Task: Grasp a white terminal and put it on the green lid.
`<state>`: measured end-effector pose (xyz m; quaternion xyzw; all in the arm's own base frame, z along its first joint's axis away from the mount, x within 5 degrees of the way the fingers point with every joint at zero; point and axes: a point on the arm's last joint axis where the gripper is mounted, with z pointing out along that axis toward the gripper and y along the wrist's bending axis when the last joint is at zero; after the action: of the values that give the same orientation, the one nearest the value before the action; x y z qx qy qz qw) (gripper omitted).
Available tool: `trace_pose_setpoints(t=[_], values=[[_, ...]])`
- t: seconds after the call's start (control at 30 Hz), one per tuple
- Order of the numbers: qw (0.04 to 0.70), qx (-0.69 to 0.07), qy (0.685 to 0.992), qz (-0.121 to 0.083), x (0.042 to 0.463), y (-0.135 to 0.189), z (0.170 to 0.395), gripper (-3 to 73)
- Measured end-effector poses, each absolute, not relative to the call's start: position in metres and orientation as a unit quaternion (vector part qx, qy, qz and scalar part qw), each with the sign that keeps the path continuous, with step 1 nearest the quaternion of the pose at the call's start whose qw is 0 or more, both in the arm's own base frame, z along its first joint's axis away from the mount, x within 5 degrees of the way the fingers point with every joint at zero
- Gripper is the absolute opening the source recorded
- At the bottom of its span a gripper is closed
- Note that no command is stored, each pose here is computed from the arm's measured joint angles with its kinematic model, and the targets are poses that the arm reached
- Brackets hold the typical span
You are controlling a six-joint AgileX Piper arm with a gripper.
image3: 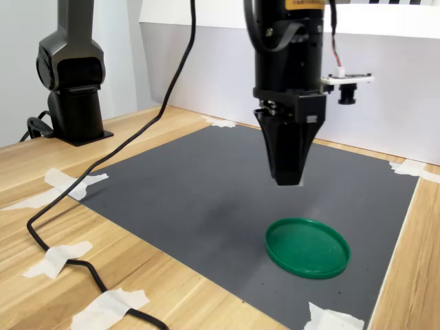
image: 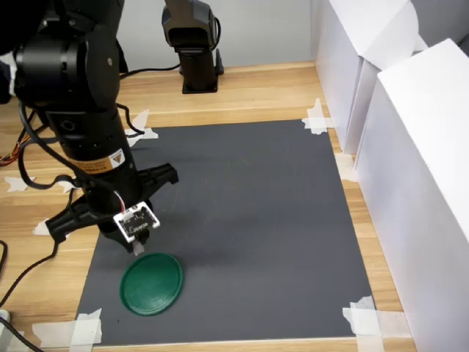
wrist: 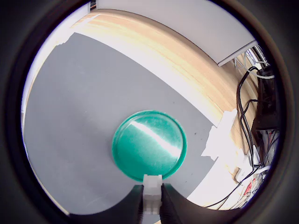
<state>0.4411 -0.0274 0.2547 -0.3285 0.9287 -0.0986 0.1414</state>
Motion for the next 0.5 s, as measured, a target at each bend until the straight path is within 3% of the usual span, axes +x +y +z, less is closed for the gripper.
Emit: trace_pose_setpoints(t=[0.2, 0.5], values=[[0.138, -0.313, 0.935, -0.099, 0.458, -0.028, 0.242, 9.0], [0.096, -0.313, 0.941, -0.083, 0.463, -0.028, 0.212, 9.0]])
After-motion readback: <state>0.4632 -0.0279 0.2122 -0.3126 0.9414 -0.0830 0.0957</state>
